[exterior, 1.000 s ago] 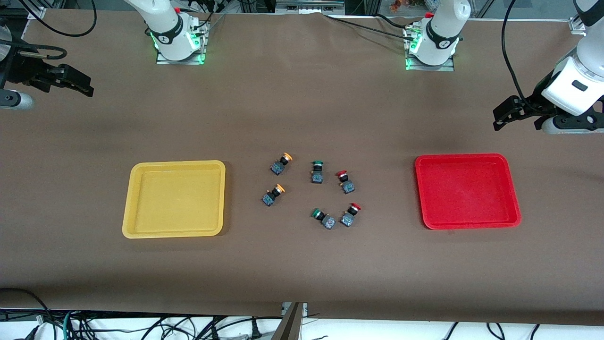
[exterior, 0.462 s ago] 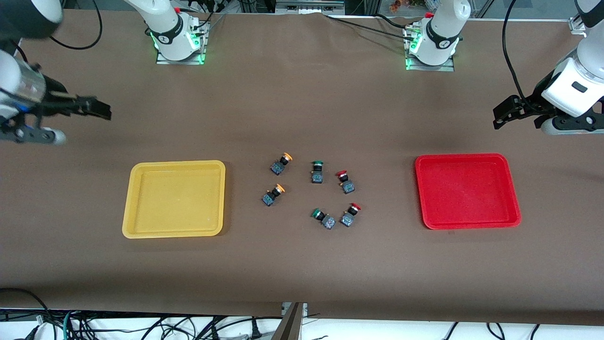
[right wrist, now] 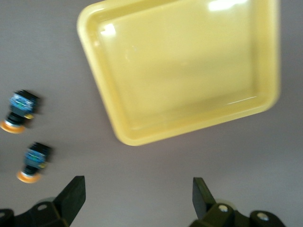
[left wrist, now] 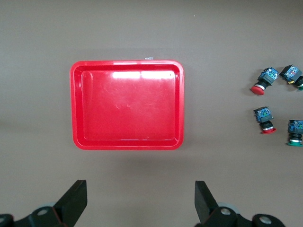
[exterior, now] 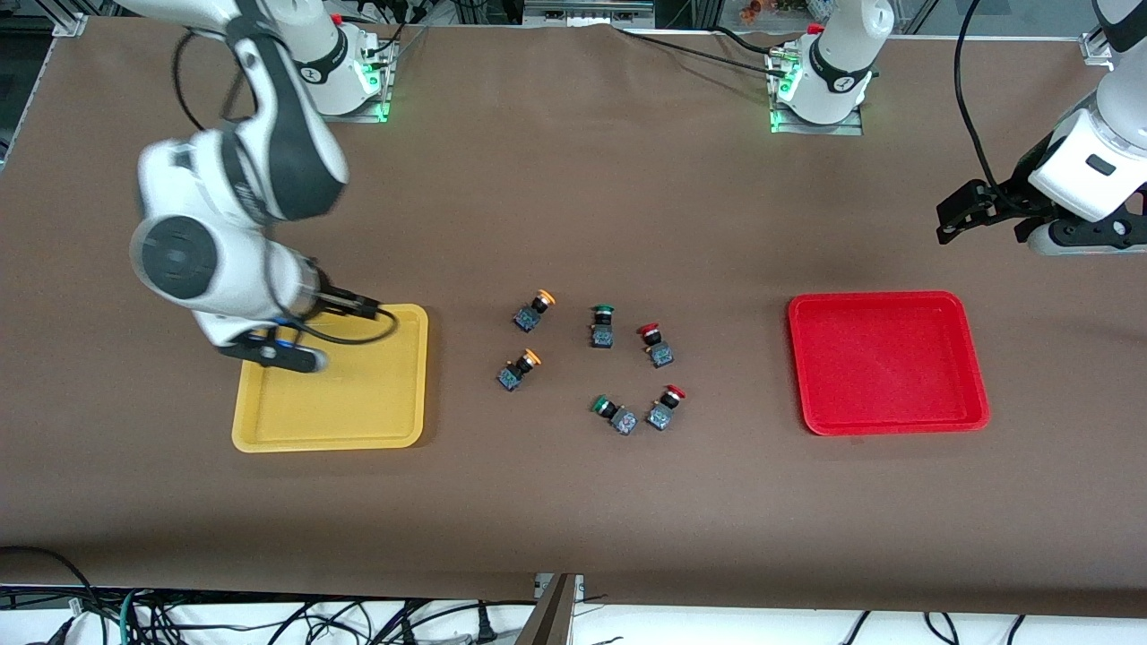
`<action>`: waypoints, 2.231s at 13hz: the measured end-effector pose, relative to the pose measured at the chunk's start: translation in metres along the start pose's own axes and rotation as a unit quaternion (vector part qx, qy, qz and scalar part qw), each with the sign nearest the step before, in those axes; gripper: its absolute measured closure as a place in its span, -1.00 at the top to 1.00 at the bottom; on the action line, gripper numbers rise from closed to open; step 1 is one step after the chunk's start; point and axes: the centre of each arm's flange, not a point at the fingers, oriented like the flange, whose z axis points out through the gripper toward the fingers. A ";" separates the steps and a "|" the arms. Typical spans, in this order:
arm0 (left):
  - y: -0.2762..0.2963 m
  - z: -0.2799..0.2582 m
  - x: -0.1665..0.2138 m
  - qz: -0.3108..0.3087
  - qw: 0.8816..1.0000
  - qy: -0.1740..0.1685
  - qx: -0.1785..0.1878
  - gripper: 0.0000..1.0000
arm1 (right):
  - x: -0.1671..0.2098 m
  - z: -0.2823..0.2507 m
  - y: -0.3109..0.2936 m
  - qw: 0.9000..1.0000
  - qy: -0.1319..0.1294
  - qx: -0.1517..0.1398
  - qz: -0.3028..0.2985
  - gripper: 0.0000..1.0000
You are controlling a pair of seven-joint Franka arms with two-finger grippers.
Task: Place red and yellow buttons in trays
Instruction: 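Lower the right gripper to an orange button while the left gripper reaches, then grasp the orange and red buttons with the right and left grippers, then drop the orange button in the yellow tray while the left gripper carries red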
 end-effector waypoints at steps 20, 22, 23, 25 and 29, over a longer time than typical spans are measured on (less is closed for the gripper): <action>0.283 0.373 0.122 0.149 0.981 0.101 -0.077 1.00 | -0.080 0.204 -0.192 0.992 0.043 0.015 0.116 -0.19; 0.304 0.401 0.108 0.166 0.978 0.098 -0.078 1.00 | -0.049 0.163 -0.153 0.997 0.021 -0.011 0.072 -0.19; 0.312 0.405 0.103 0.172 0.977 0.095 -0.078 1.00 | -0.022 0.137 -0.115 0.999 0.006 -0.016 0.047 -0.19; 0.318 0.405 0.099 0.179 0.976 0.096 -0.075 1.00 | 0.042 0.100 -0.015 1.000 -0.022 -0.010 0.005 -0.19; 0.316 0.407 0.099 0.187 0.975 0.097 -0.067 0.42 | 0.123 0.132 0.141 0.998 -0.055 0.007 -0.038 -0.19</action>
